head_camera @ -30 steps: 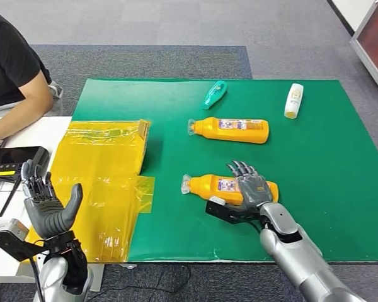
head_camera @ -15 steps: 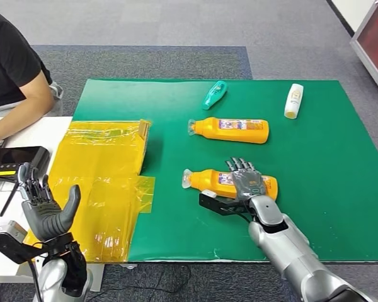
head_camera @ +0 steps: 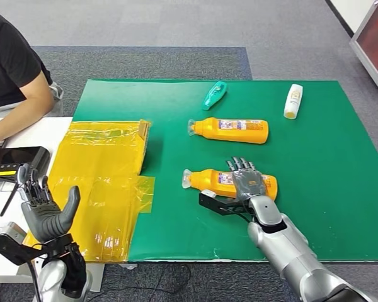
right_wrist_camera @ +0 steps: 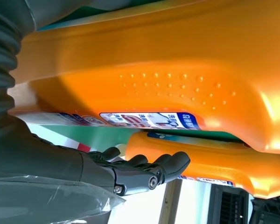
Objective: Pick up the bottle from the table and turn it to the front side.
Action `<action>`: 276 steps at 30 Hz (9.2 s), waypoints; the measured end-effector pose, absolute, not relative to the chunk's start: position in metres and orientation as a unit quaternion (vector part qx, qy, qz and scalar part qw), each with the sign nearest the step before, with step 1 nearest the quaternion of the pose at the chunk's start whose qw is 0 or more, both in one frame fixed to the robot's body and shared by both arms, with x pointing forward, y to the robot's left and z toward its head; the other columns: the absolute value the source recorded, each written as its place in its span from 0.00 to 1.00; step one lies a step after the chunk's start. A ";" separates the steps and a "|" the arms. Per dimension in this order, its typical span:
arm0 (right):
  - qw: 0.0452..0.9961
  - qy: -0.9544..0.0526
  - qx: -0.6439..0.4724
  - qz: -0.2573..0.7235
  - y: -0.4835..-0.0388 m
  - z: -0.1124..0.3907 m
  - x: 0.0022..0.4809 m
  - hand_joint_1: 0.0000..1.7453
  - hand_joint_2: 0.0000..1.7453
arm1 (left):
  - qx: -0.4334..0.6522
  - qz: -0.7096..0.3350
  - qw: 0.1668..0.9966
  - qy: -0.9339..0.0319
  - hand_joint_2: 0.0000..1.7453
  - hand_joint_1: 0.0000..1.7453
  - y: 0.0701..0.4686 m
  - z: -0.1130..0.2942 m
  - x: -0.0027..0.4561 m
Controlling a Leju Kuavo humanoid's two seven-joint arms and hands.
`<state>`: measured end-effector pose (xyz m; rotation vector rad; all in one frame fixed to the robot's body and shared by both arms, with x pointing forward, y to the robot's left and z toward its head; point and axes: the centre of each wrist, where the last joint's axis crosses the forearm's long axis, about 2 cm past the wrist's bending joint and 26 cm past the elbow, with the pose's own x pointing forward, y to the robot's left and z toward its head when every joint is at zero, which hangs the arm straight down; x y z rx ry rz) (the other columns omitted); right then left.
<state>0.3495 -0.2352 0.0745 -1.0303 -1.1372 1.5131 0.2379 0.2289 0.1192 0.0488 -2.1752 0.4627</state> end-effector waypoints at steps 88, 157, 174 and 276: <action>0.500 -0.466 -0.385 0.620 -0.247 0.074 0.345 1.00 1.00 | 0.037 0.167 0.429 -0.887 1.00 0.00 0.237 0.126 0.233; 0.437 -0.841 0.163 0.274 -0.155 0.115 0.316 1.00 1.00 | -0.295 0.161 0.453 -0.826 1.00 0.00 0.148 0.165 0.325; 0.373 -0.895 0.039 0.240 -0.152 0.134 0.301 1.00 1.00 | -0.225 0.096 0.513 -0.823 1.00 0.00 0.115 0.152 0.325; 0.397 -0.870 0.013 0.291 -0.125 0.100 0.316 1.00 1.00 | -0.319 -0.064 0.489 -0.810 1.00 0.00 0.088 0.160 0.289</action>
